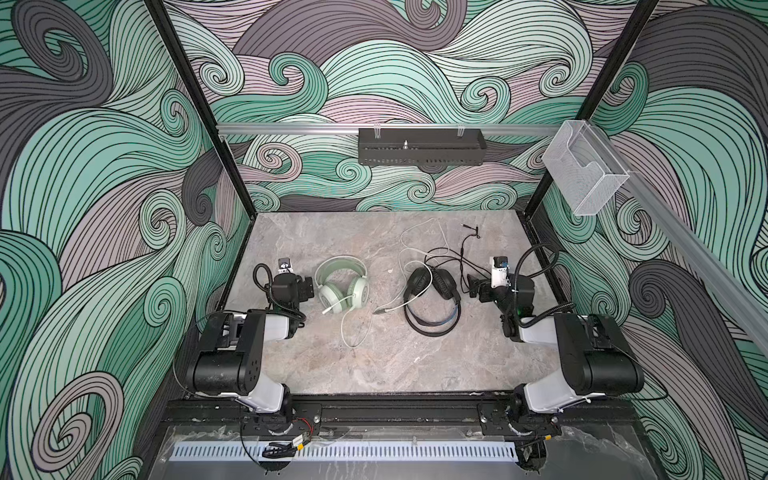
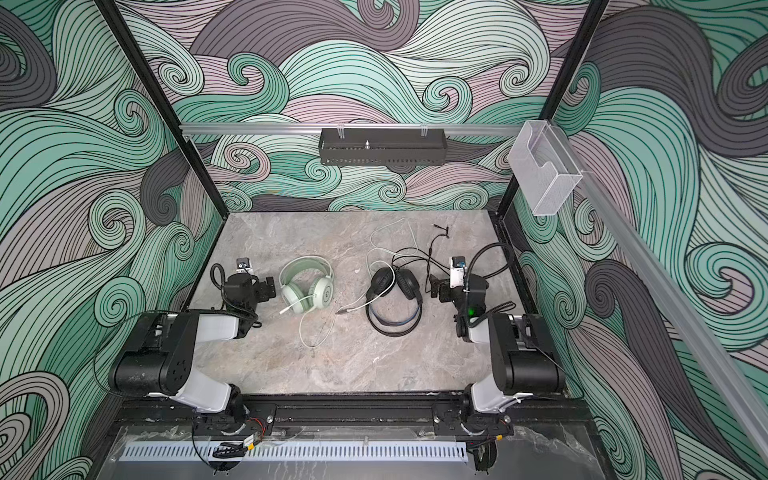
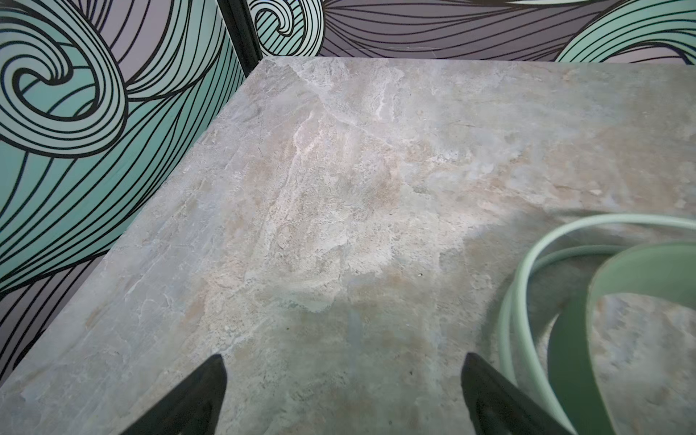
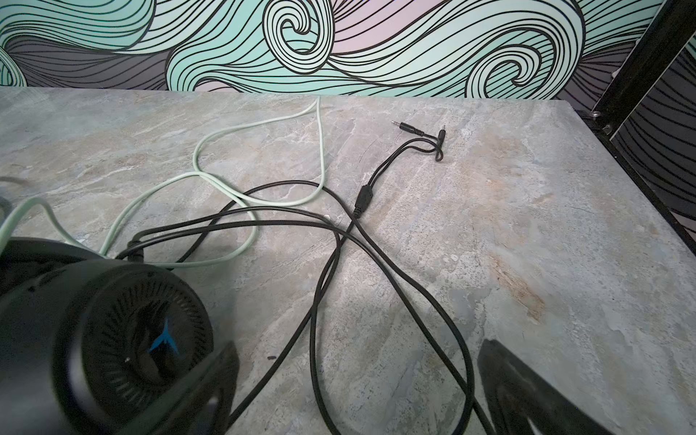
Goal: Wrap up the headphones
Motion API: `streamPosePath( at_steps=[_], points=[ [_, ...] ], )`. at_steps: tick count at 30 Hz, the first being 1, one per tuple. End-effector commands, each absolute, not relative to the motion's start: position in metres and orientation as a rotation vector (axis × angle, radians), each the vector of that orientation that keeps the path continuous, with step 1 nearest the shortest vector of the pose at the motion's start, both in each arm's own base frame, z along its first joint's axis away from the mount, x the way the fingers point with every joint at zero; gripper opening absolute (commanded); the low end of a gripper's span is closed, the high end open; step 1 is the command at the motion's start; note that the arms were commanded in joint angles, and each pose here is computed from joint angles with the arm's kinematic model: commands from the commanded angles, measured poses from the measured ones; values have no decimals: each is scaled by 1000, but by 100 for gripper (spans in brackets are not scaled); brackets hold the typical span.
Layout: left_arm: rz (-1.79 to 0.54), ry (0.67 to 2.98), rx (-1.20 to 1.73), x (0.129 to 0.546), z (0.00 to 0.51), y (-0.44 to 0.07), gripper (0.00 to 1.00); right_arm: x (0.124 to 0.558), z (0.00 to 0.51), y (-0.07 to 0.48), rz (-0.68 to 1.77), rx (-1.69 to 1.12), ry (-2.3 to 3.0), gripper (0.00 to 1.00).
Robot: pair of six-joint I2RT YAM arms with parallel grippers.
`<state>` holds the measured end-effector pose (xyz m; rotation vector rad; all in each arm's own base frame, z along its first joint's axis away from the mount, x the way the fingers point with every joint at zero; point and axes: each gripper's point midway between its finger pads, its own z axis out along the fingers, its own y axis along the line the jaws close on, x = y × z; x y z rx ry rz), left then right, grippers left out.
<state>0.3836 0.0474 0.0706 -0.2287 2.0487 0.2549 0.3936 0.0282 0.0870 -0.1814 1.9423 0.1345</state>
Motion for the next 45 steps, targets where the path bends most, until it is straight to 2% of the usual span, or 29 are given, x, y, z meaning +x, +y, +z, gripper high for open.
streamPosePath(
  at_steps=[1, 28, 30, 32, 37, 39, 41, 45],
  points=[
    [237, 2001, -243, 393, 86, 49, 99, 394, 93, 28, 138, -188, 1915, 99],
    [231, 2000, -242, 394, 87, 49, 99, 397, 93, 17, 95, -117, 1932, 99],
    [268, 1983, -265, 395, 98, 55, 99, 400, 99, 8, 35, -61, 1925, 99],
    [288, 2064, -309, 392, 106, 60, 99, 403, 107, -8, -87, 46, 2036, 99],
    [66, 2174, -255, 385, 141, 29, 99, 417, 143, -18, -196, 187, 2164, 99],
    [-28, 2165, -239, 380, 160, 17, 99, 422, 156, -13, -138, 245, 2146, 99],
    [-86, 2150, -349, 376, 177, 17, 99, 426, 166, -4, -68, 286, 2158, 99],
    [-226, 2234, -446, 377, 204, 2, 99, 439, 176, 28, 117, 334, 2284, 99]
  ],
)
